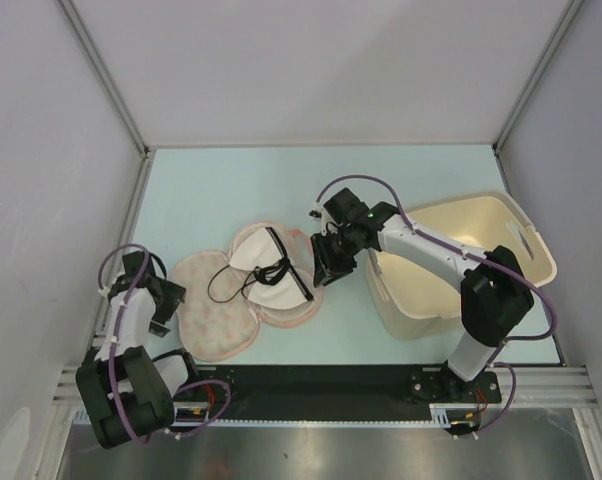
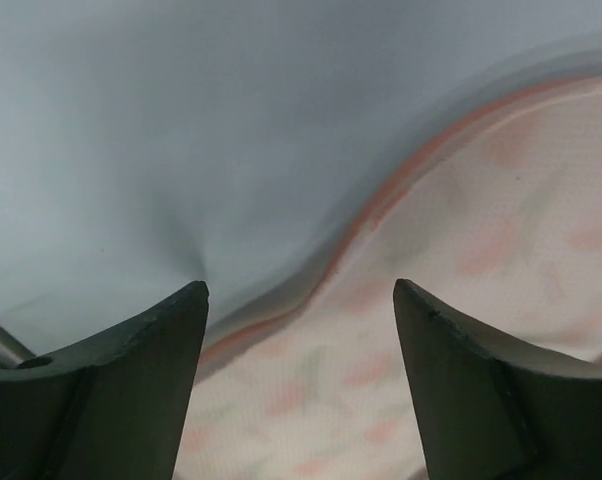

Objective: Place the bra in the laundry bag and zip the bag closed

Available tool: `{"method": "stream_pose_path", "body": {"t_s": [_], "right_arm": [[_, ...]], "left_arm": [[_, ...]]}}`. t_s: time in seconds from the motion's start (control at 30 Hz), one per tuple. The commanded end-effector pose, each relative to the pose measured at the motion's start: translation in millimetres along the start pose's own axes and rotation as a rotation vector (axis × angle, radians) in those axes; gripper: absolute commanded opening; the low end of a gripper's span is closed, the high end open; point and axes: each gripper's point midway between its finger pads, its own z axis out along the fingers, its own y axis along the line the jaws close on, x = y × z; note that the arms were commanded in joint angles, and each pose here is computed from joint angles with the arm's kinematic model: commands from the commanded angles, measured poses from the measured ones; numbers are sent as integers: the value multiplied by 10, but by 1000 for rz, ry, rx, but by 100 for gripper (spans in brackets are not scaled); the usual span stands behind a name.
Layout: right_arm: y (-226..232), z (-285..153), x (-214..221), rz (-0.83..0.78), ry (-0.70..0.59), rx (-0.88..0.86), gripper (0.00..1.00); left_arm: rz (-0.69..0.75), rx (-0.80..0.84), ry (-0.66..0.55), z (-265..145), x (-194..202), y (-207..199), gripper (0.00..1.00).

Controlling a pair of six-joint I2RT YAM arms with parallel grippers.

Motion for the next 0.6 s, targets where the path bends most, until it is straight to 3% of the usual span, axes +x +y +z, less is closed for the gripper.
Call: {"method": "stream_pose_path", "body": {"t_s": [0.0,0.1,0.17,0.2,0.27,0.3,0.4,0.57], "right_arm": [[26,-159,-105,-19,-70,-49,35],[-10,-189,-123,-7,-88,-57,35],[4,-196,-129,-3,-93,-69,35],[10,-209,-128,0,-95,-73,35],[10,-223,-139,-1,-101,-71,35],[11,-228,-132,-1,-103,-69,35],[-10,-204,-114,4,-93,-64,35],[-8,-142,-85,11,-69,-64,35]], "left_arm": [[-21,39,-101,179,-194,-92,71],[-31,46,-101,294,-148,-84,56],[-18,21,-114,357,-157,-34,52],[-11,15,-102,392,-123,-14,40],[5,26,-90,424,-93,-27,34],[11,30,-94,416,-101,-31,20],[39,76,-140,250,-233,-132,0],[54,110,-214,-225,-494,-299,0]]}}
